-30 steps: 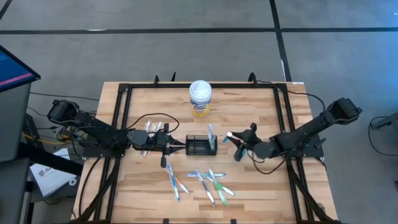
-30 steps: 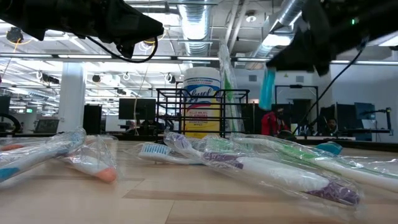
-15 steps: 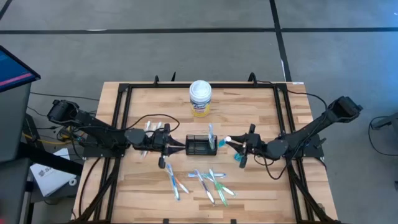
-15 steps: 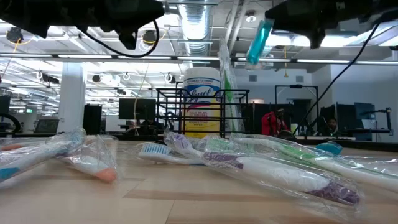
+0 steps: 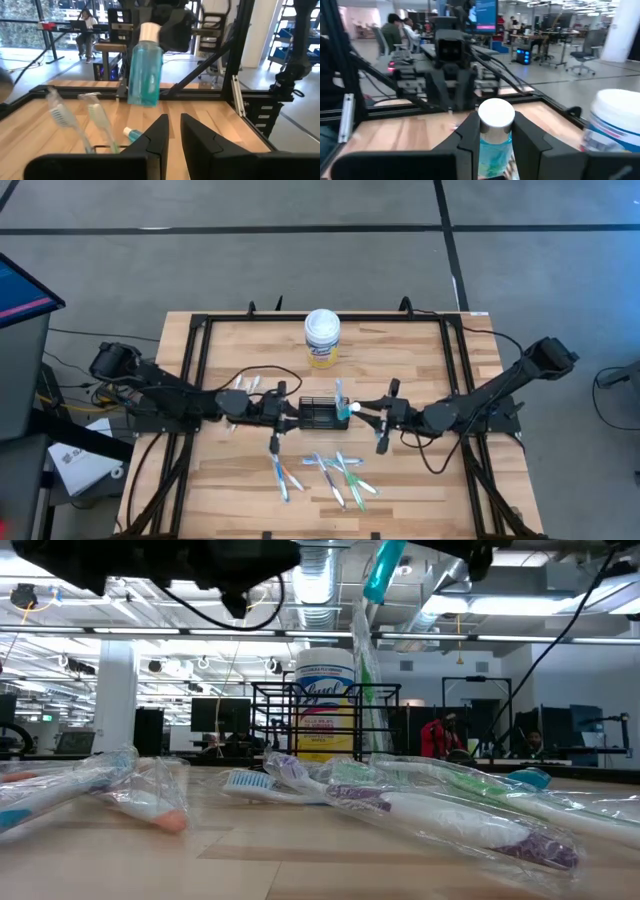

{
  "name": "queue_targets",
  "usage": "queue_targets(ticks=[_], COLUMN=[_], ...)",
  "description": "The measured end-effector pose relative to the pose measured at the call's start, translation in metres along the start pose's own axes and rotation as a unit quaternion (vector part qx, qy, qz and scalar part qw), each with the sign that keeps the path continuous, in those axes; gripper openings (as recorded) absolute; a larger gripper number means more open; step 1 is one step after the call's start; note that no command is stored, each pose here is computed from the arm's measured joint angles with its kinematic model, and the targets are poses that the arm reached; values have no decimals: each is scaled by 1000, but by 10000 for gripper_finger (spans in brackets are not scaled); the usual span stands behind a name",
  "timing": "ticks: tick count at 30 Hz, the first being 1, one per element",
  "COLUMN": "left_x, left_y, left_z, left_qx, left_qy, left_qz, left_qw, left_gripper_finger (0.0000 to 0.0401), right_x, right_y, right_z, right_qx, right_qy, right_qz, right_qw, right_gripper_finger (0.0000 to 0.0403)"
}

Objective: Pick & Place toothbrushing station
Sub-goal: Put the top blue mouthwash into the black mesh organizer

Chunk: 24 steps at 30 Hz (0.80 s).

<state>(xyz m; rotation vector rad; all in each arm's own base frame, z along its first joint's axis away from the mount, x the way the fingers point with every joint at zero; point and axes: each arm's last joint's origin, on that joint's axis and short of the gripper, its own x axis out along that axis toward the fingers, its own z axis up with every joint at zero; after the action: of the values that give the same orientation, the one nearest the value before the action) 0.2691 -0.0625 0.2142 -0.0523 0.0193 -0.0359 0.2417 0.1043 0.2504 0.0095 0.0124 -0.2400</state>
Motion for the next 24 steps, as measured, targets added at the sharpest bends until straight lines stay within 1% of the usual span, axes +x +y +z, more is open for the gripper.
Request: queue_targets(ticks=[3,8,11,17,21,24], left_x=[13,26,28,28,28,29], left_y=[0,-1,2,2,5,10], left_z=[-1,-1,2,3,4,5], left_qx=[12,27,26,24,23,7], left_qy=[7,8,3,-1,-5,-13], left_qz=[-3,-2,3,4,9,16], left_qw=[1000,1000,1000,1000,1000,1000], left_gripper_finger=[60,103,132,182,203,213], right_x=[9,19,22,23,23,25], right_y=[3,7,7,8,7,5], right_z=[0,5,8,10,10,10], right_qx=[-5,-20,-30,-29,-28,-22], right_qy=[5,5,13,13,13,13], right_qz=[7,24,26,28,31,34], right_qw=[1000,999,999,999,999,999], right_gripper_finger=[71,71,71,71,71,71])
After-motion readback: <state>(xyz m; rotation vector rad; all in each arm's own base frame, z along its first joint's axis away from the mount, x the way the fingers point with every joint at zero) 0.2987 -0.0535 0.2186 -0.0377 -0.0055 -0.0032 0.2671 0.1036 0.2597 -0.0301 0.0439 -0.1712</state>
